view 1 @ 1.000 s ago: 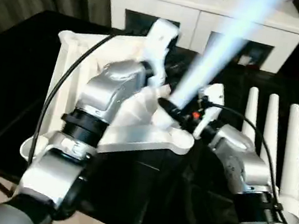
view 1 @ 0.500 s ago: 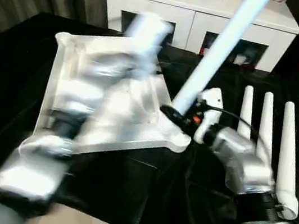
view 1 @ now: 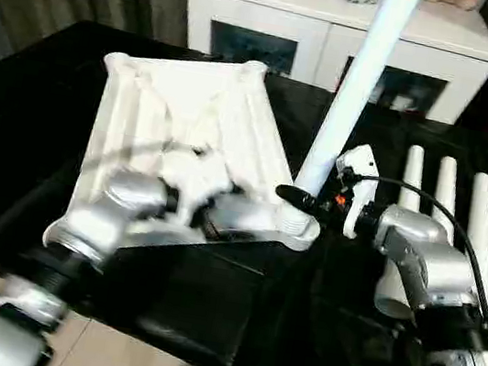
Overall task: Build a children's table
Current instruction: Rotate leg to tighten
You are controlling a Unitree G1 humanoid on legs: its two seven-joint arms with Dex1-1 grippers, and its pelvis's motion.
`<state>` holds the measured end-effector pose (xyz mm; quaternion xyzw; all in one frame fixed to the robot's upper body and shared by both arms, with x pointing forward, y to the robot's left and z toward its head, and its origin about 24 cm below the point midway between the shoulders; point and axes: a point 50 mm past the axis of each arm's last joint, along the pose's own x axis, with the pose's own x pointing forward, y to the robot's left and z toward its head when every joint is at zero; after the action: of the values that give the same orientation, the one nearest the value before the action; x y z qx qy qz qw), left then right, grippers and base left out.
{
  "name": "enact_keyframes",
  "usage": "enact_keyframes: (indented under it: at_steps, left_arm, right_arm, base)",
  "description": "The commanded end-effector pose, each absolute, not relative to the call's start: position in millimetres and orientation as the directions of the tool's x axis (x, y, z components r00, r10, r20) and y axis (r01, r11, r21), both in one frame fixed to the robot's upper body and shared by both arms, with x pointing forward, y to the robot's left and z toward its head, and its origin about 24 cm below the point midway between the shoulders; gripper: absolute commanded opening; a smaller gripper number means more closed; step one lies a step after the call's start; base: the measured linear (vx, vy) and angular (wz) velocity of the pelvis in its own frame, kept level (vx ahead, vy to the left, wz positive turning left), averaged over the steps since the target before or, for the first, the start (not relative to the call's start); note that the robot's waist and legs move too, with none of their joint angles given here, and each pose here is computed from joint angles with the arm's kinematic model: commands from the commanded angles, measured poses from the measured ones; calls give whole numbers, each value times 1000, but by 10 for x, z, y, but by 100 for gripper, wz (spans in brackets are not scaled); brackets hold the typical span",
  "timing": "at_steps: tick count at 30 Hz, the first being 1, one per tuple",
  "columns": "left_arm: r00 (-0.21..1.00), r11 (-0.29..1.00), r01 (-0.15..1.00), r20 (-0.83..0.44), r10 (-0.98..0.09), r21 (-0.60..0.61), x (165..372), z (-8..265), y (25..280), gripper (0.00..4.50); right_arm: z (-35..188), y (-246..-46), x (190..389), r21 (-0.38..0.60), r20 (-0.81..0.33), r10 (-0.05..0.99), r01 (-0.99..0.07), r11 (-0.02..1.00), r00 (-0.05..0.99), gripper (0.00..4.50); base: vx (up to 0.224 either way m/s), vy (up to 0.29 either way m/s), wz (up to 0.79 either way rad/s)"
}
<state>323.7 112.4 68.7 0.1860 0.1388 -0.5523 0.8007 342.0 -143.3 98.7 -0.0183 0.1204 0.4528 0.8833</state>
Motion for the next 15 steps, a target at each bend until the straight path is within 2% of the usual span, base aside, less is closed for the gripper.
enact_keyframes:
  at_steps: [1, 5, 9, 13, 14, 15]
  left_arm:
    - [363, 319, 932, -460, -811, 172, 3305, 664, 1144, 450]
    - [372, 325, 928, -490, -789, 182, 3346, 616, 1155, 450]
    - [411, 397, 907, -491, -768, 138, 3421, 569, 1183, 450]
    - [397, 409, 908, -501, -769, 92, 3432, 543, 1193, 450]
    - [362, 395, 917, -507, -782, 45, 3413, 531, 1186, 421]
    - [355, 392, 919, -505, -786, 36, 3409, 531, 1181, 414]
  right_arm:
    - [1056, -1479, 3440, 55, -221, 786, -797, 601, 578, 185]
    - [1059, -1521, 3435, 47, -225, 778, -791, 610, 586, 185]
    - [1043, -1552, 3426, 42, -234, 772, -788, 615, 591, 185]
    - [1023, -1557, 3414, 39, -242, 772, -789, 614, 588, 185]
    - [1021, -1553, 3411, 39, -244, 772, -789, 613, 587, 185]
    - [1021, -1552, 3411, 39, -245, 772, -789, 613, 587, 185]
  base:
    - [0, 0, 0]
    - [0, 0, 0]
    - [0, 0, 0]
    - [0, 0, 0]
    - [0, 0, 0]
    - [0, 0, 0]
